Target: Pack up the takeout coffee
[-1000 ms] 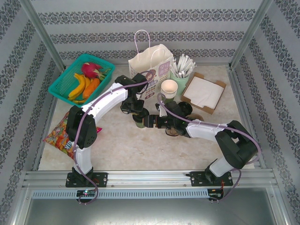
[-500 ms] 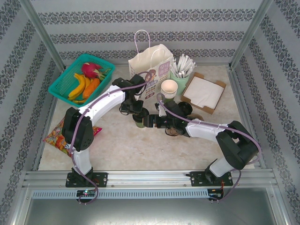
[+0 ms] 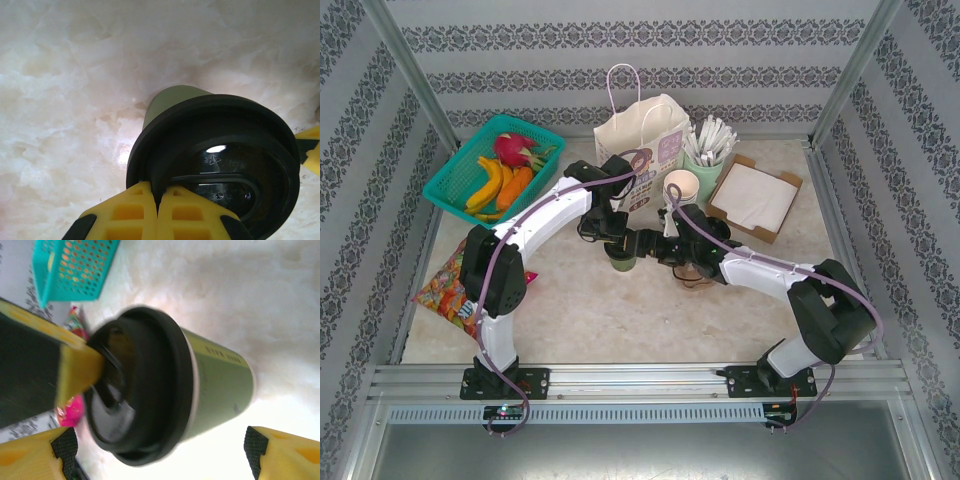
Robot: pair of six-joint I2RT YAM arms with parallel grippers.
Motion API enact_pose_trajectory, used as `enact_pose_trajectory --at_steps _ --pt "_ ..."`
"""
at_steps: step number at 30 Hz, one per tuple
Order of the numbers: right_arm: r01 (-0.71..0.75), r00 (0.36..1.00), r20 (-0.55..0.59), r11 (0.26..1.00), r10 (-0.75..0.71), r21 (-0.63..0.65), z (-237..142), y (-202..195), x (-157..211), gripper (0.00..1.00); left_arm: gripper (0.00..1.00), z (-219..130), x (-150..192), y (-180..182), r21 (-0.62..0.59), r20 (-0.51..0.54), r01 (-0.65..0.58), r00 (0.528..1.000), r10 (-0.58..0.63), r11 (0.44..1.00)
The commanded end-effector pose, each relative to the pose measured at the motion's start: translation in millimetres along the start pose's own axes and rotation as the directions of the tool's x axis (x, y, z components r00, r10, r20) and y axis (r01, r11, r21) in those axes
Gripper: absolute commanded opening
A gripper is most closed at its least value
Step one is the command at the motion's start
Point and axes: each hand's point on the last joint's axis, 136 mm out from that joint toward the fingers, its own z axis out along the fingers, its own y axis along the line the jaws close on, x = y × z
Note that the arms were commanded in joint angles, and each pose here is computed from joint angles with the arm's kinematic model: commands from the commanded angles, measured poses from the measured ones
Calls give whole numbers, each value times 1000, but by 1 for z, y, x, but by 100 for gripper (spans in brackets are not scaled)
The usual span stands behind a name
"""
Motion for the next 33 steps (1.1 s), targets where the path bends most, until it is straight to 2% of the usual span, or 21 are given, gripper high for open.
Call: enact_pose_trajectory --at_steps 1,5,8,15,21,26,33 --pt "-84 996 33 996 85 -39 5 15 -20 87 2 26 23 3 -35 -138 -24 990 19 999" --pt "-119 990 77 992 116 31 8 0 -25 80 3 23 24 2 -28 -142 -30 990 25 999" --pt "-130 990 70 990 126 48 11 -5 -24 75 5 21 23 0 -22 -143 -33 989 30 999" --pt "-141 989 45 986 137 89 17 -14 -19 68 8 19 22 -3 -3 -141 -33 990 32 999" --pt "-148 989 0 983 149 106 23 -19 -11 67 8 18 20 -9 23 -135 -31 990 34 999" --pt "-143 989 -27 984 147 110 25 -19 -8 70 8 18 18 -17 68 -134 -21 991 30 997" --pt "-119 992 -27 978 125 174 19 -28 -6 63 14 3 11 -23 110 -75 -29 997 37 994"
